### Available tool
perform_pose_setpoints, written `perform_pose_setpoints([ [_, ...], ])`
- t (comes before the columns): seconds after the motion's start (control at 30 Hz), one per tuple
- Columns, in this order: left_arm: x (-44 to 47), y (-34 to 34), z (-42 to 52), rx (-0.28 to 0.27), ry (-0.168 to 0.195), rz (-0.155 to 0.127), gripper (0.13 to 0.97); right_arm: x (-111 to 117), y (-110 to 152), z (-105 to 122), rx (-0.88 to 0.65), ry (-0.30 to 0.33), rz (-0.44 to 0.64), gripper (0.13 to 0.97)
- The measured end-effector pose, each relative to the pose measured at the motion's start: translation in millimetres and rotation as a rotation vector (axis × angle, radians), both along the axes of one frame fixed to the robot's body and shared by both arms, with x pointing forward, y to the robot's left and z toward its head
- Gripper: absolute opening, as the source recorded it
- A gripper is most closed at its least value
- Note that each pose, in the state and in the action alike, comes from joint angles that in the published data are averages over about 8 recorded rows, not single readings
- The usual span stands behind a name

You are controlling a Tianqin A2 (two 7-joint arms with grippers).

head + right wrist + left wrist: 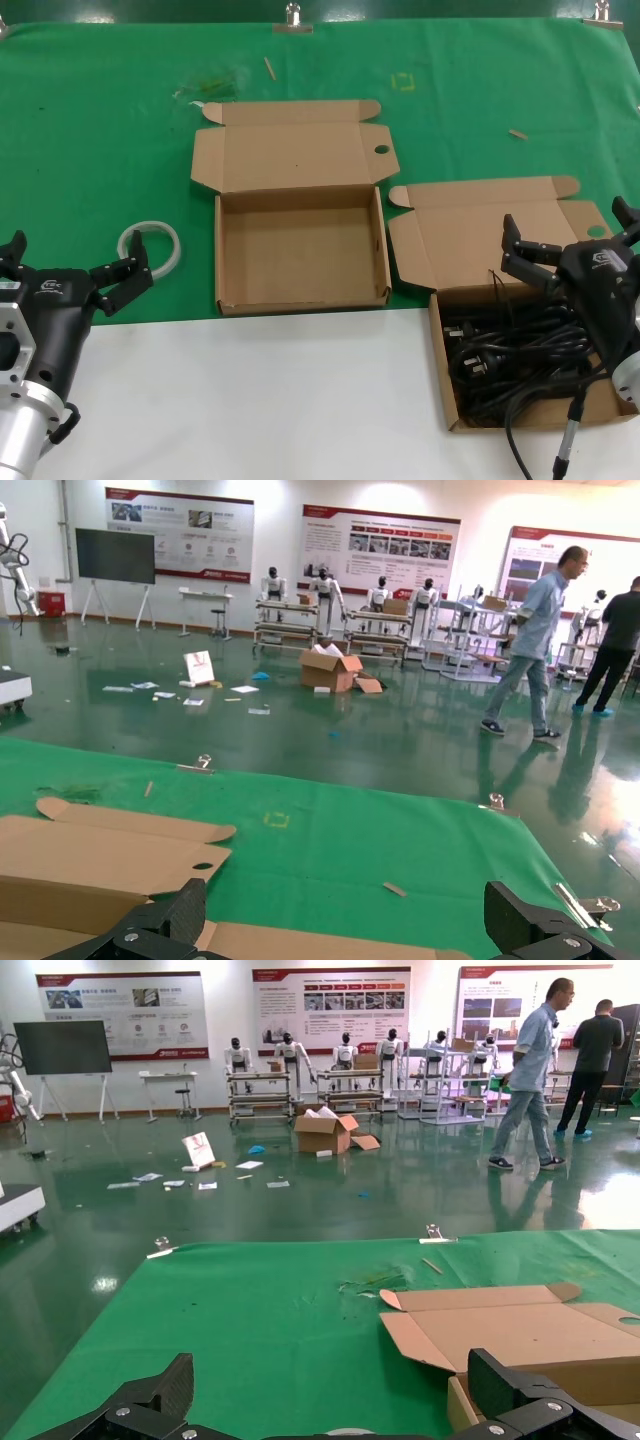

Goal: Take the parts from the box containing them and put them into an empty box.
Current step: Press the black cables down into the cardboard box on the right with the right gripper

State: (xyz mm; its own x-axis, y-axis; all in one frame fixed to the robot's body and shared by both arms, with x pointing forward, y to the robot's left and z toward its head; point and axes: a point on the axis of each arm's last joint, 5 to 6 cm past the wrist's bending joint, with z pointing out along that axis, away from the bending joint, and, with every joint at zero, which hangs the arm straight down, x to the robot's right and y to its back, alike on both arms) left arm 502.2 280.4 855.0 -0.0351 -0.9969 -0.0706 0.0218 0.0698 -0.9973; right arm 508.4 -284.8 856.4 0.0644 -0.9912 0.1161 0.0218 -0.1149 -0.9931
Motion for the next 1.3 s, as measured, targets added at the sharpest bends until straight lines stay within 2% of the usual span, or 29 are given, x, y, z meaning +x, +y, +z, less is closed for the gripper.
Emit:
perform_pose_setpoints([
  [0.3,0.0,0.0,0.0,0.0,0.0,0.0,0.952,0.0,0.0,0.0,0.0,0.0,0.0,0.966],
  [0.6,0.0,0.0,0.0,0.0,0.0,0.0,0.876,0.0,0.0,0.0,0.0,0.0,0.0,0.966],
  [0.9,0.0,0.0,0.0,0.001,0.0,0.0,0.734,-0.5,0.5,-0.2,-0.002,0.002,0.001,0.966],
  [1.17,0.0,0.0,0.0,0.001,0.0,0.0,0.527,-1.7,1.7,-1.3,-0.011,0.009,0.004,0.966],
  [1.2,0.0,0.0,0.0,0.001,0.0,0.0,0.527,-1.6,1.8,-1.4,-0.011,0.01,0.006,0.966],
  [1.3,0.0,0.0,0.0,0.001,0.0,0.0,0.454,-1.3,2.3,-1.1,-0.015,0.013,0.014,0.966],
])
